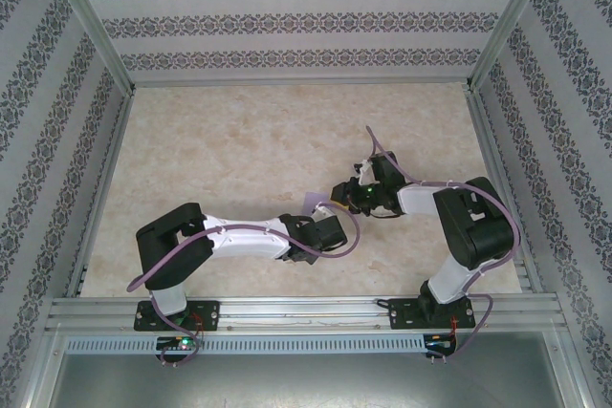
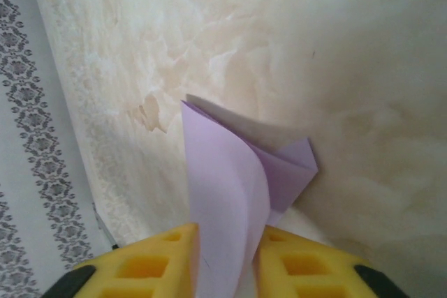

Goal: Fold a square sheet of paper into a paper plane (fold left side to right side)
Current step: Fold the wing for the fifth time at the center of the table.

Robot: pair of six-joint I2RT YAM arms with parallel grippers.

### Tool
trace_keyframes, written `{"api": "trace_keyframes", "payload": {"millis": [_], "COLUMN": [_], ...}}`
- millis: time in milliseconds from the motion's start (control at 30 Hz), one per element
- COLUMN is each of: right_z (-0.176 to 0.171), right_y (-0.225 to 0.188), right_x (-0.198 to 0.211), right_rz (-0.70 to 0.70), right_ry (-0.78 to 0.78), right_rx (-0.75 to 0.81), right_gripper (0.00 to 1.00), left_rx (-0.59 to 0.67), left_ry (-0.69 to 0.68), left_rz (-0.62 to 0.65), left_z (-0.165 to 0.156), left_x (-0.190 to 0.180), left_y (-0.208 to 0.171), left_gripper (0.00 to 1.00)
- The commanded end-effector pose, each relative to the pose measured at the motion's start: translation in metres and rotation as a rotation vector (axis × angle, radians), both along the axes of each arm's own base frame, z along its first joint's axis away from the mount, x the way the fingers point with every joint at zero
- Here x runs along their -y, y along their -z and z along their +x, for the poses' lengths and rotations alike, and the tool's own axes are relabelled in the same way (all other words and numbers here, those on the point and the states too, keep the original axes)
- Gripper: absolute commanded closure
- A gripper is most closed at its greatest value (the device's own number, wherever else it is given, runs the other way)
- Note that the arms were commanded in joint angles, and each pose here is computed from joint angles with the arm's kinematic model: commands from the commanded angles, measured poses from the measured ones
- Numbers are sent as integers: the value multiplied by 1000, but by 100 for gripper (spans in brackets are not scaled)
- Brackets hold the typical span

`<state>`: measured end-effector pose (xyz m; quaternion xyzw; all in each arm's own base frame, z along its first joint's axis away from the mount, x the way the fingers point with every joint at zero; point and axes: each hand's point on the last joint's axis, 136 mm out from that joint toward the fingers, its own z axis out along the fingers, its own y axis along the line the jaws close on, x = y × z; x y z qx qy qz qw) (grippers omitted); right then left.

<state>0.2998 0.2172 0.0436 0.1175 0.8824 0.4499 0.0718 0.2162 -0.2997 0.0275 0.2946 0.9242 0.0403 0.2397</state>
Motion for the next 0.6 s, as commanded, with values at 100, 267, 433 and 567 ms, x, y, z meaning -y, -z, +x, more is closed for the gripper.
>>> {"api": "trace_keyframes", "payload": {"millis": [100, 267, 433, 567], "right_z": [5, -2, -9, -12], "right_y": [-20, -23, -30, -32], "right_x": [42, 68, 68, 64], "right_rz": [-112, -170, -160, -134], "right_ry": [77, 109, 77, 58], "right_rx": [115, 141, 185, 205], "right_gripper": [59, 56, 53, 52], "left_rx": [-54, -143, -289, -385], "left_ry": [-17, -24, -86, -142], "left_rz": [-138, -283, -478, -617], "left_z": [2, 4, 9, 13], "left_x": [6, 17, 23, 28], "left_y": [-12, -19, -21, -20], "left_gripper": [100, 100, 100, 100]}}
